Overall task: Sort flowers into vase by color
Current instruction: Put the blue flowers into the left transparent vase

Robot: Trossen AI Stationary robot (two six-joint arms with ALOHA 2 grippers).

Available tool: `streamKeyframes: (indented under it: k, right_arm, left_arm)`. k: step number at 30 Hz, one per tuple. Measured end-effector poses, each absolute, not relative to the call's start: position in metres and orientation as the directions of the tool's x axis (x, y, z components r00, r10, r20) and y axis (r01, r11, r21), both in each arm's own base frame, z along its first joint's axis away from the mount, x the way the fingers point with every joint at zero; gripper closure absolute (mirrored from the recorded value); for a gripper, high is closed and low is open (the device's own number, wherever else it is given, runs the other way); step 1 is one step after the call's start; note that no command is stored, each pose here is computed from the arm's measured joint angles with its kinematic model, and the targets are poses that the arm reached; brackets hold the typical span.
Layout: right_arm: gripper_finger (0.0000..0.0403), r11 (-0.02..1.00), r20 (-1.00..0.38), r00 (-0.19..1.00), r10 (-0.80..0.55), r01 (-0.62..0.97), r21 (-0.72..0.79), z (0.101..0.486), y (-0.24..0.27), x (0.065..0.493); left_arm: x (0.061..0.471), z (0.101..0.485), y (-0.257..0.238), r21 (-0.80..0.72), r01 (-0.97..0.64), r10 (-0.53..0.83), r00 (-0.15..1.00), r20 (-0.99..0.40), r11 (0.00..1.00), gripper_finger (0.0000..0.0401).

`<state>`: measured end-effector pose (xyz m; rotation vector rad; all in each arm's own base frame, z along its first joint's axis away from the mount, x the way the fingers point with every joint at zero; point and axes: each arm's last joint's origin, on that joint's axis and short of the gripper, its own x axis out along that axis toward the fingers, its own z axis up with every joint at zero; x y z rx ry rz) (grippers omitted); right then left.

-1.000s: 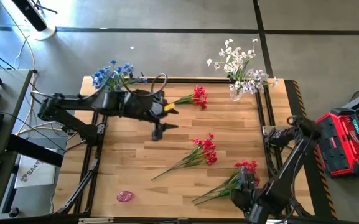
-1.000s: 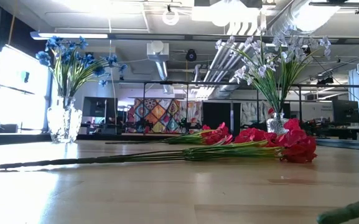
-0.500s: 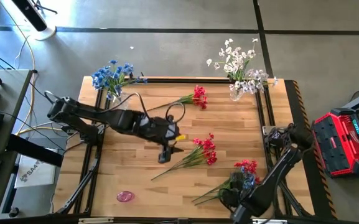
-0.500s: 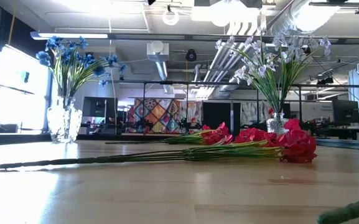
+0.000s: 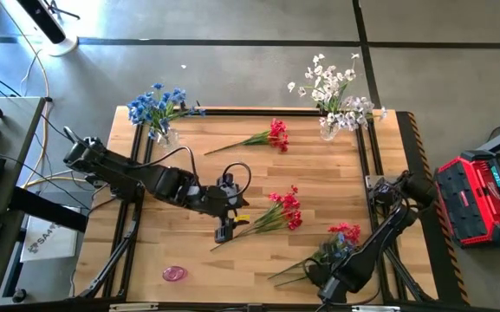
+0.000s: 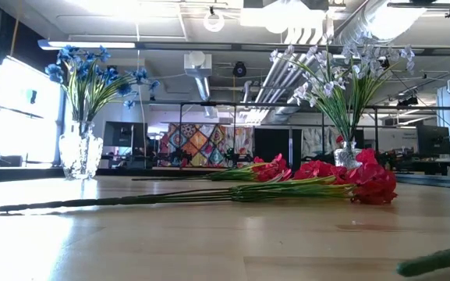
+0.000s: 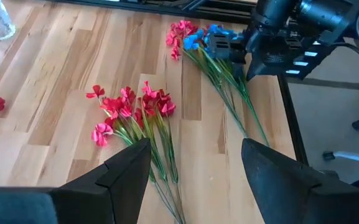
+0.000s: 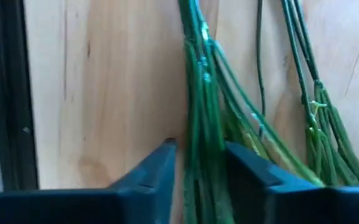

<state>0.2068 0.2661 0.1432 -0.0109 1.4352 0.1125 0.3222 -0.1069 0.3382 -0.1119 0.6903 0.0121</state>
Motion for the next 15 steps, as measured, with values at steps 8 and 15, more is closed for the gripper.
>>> streamKeyframes:
  k: [8, 15]
  right_arm:
    - [0.0382, 0.985, -0.974, 0.148, 0.173, -0.052, 0.167, 0.186, 0.247, 0.213]
    - [0.0398, 0.967, -0.942, 0.247, 0.227, 0.059, 0.248, 0.239, 0.208, 0.215]
  left_arm:
    - [0.322, 0.339, -0.11, -0.127, -0.078, -0.02, 0.776, -0.63, 0.989, 0.0162]
    - [0.323, 0.341, -0.11, -0.133, -0.07, -0.026, 0.795, -0.607, 0.989, 0.0162]
